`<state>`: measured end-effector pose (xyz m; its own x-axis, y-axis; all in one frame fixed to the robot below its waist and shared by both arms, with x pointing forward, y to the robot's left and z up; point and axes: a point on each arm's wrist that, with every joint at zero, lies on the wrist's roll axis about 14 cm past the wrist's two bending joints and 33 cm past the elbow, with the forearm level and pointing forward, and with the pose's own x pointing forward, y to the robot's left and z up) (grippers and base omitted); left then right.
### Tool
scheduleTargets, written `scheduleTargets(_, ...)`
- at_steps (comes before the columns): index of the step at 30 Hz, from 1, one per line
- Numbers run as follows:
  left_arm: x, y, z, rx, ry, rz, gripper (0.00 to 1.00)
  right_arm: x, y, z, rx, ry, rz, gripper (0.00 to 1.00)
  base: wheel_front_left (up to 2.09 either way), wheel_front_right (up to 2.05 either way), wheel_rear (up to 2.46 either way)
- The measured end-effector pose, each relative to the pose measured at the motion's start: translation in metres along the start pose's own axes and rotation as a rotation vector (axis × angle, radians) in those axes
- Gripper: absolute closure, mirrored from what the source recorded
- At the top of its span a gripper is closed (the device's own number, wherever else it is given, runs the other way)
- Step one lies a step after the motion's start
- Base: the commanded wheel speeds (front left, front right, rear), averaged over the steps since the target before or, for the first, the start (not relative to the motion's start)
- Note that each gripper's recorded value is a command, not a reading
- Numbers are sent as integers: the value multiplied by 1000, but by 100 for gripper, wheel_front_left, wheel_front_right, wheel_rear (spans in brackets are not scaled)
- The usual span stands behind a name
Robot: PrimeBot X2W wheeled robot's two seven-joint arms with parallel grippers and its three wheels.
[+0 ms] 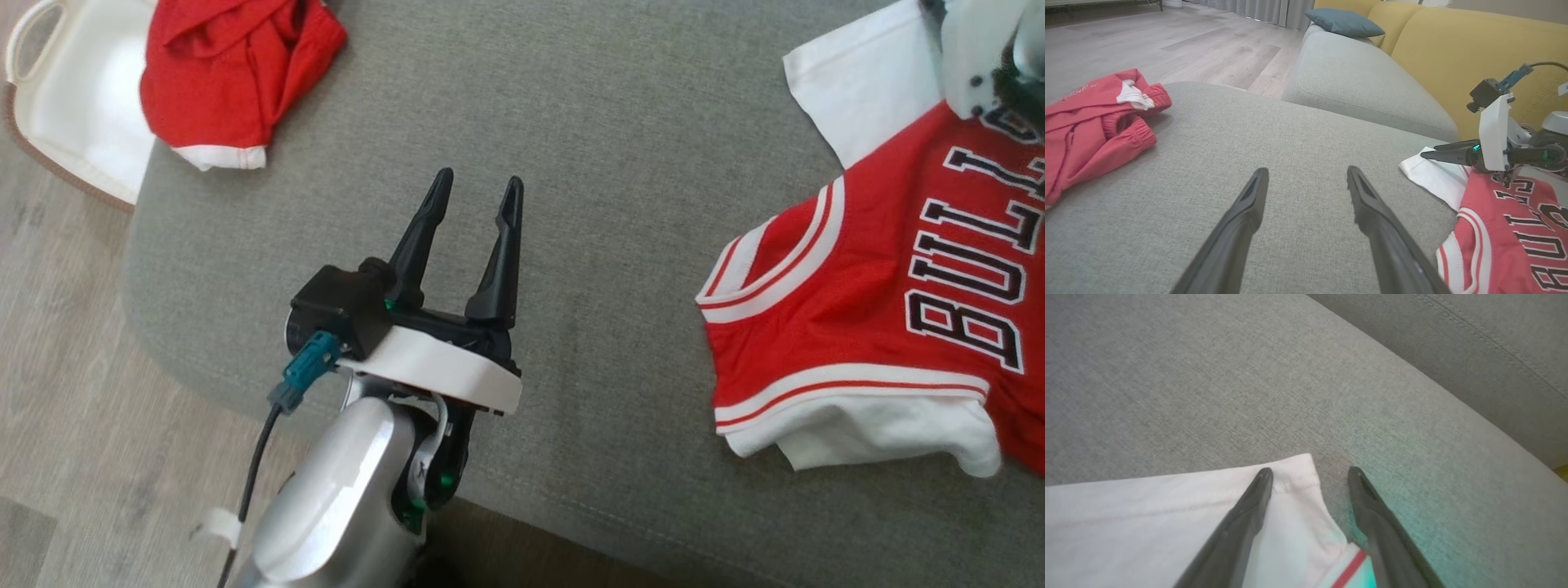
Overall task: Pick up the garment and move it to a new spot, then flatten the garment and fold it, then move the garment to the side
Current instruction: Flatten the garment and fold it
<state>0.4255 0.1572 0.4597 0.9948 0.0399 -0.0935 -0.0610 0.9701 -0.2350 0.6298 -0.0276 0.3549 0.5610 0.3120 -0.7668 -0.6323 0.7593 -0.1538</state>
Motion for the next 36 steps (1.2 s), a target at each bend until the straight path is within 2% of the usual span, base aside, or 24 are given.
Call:
scheduleTargets(4,3,1,-4,-5,9,3,0,2,6,4,16,-39,27,100,0,0,0)
scheduleTargets(10,9,-3,-4,-9,5,-11,0,-2,0,23,63,-212,18,100,0,0,0)
scheduleTargets(14,10,-7,-1,-10,-7,-24,0,-24,-18,77,148,-444,-23,100,0,0,0)
scheduleTargets(17,8,-9,4,-10,-19,-29,0,-53,-33,125,163,-635,-72,100,0,0,0)
scheduleTargets(20,5,-11,11,-11,-34,-38,0,-77,-48,152,186,-775,-122,100,0,0,0)
scheduleTargets(23,1,-10,17,-9,-49,-34,0,-86,-55,156,219,-815,-152,100,0,0,0)
scheduleTargets(26,-3,-8,22,-8,-61,-27,0,-89,-52,156,178,-810,-169,100,0,0,0)
scheduleTargets(27,-4,-7,23,-8,-61,-23,0,-90,-51,156,158,-809,-173,75,0,0,0)
scheduleTargets(28,-4,-7,23,-8,-61,-23,0,-90,-51,156,158,-809,-173,5,0,0,0)
scheduleTargets(29,-8,-6,21,-11,-57,-18,0,-91,-45,157,141,-802,-169,0,0,0,0)
scheduleTargets(33,-12,-8,21,-14,-56,-20,0,-92,-37,151,111,-779,-166,0,0,0,0)
scheduleTargets(36,-12,-12,22,-4,-62,-34,0,-95,-38,136,137,-754,-175,0,0,0,0)
